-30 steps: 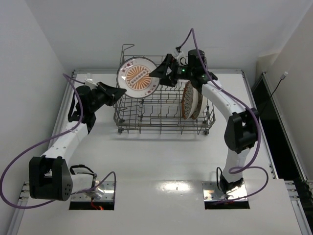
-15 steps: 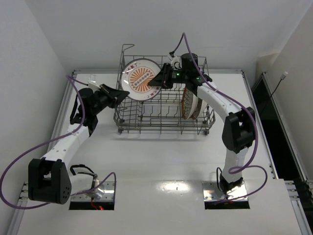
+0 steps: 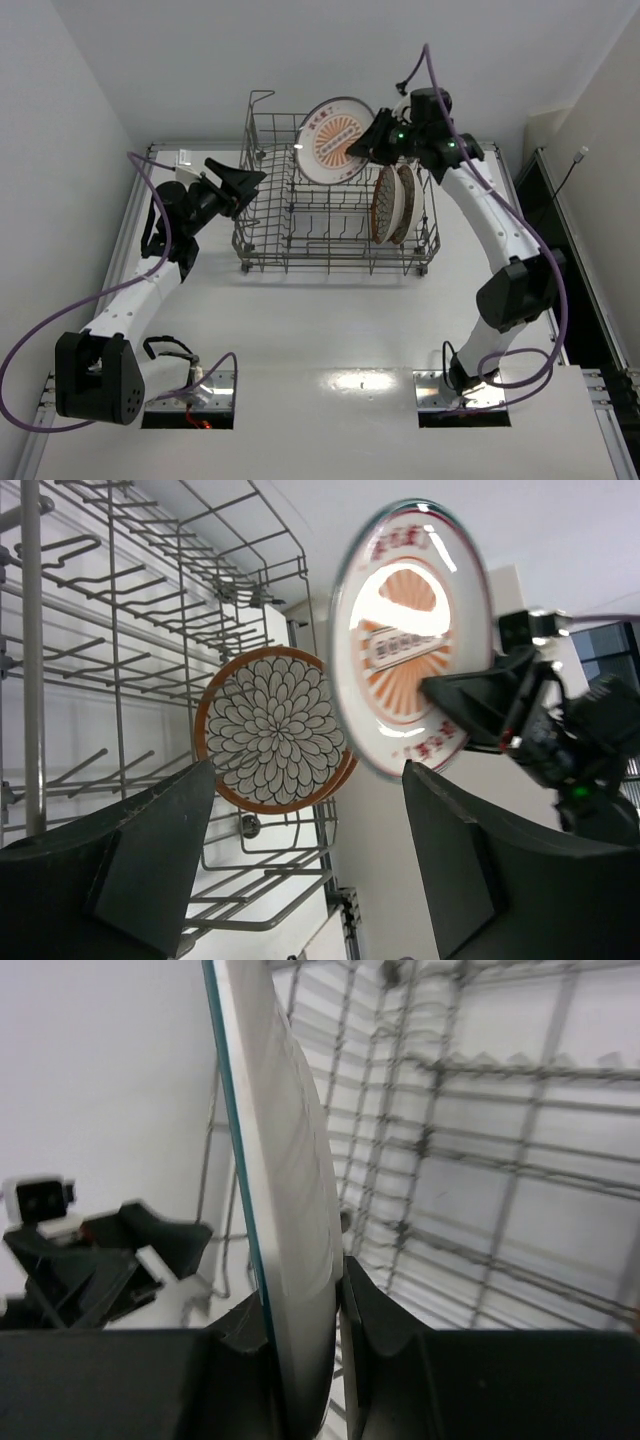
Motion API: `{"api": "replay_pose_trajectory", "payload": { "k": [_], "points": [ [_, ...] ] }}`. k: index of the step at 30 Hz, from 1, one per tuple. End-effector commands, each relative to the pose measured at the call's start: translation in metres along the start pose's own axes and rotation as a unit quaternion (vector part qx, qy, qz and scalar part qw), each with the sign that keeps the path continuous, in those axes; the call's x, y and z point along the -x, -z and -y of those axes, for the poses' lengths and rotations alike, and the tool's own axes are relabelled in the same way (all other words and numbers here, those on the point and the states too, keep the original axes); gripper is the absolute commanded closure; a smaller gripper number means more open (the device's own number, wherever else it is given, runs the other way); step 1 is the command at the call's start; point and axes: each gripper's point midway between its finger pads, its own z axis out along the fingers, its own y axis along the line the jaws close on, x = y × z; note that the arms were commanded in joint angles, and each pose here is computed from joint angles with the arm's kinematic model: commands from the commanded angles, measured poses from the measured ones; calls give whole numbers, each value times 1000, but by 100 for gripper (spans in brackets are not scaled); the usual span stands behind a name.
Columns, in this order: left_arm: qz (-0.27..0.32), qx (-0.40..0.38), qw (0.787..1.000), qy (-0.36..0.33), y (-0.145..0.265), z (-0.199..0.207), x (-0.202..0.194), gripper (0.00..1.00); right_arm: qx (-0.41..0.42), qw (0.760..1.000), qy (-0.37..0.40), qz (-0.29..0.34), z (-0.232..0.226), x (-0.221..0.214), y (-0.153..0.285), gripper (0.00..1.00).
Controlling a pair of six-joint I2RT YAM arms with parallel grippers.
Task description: Load the plates into the dish rack
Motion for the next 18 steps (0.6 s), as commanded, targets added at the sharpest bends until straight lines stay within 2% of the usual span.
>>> {"api": "replay_pose_trajectory", "payload": {
  "k": [1, 2, 3, 5, 6, 8, 9, 12, 18],
  "points": [
    [5, -3, 1000, -16, 0, 7, 3, 25, -85, 990, 50, 103, -8, 52, 59, 100],
    [9, -1, 1000, -16, 0, 7, 4, 25, -148, 981, 53, 116, 6, 58, 76, 100],
    [6, 5, 1000, -18, 0, 4, 3, 25, -154, 980, 58, 108, 4, 55, 84, 100],
    [6, 6, 1000, -22, 0, 5, 4, 25, -227, 962, 74, 134, 19, 69, 98, 100],
    [10, 8, 1000, -22, 0, 4, 5, 25, -286, 946, 84, 125, 37, 63, 109, 100],
    [8, 12, 1000, -20, 0, 2, 5, 25, -323, 934, 99, 117, 42, 58, 113, 100],
    [8, 12, 1000, -20, 0, 2, 5, 25, -369, 915, 109, 121, 53, 56, 124, 100],
    [8, 12, 1000, -20, 0, 2, 5, 25, -413, 893, 134, 121, 59, 45, 129, 100],
    [3, 23, 1000, -14, -1, -7, 1, 25, -450, 873, 165, 85, 66, 22, 114, 100]
  ]
}}
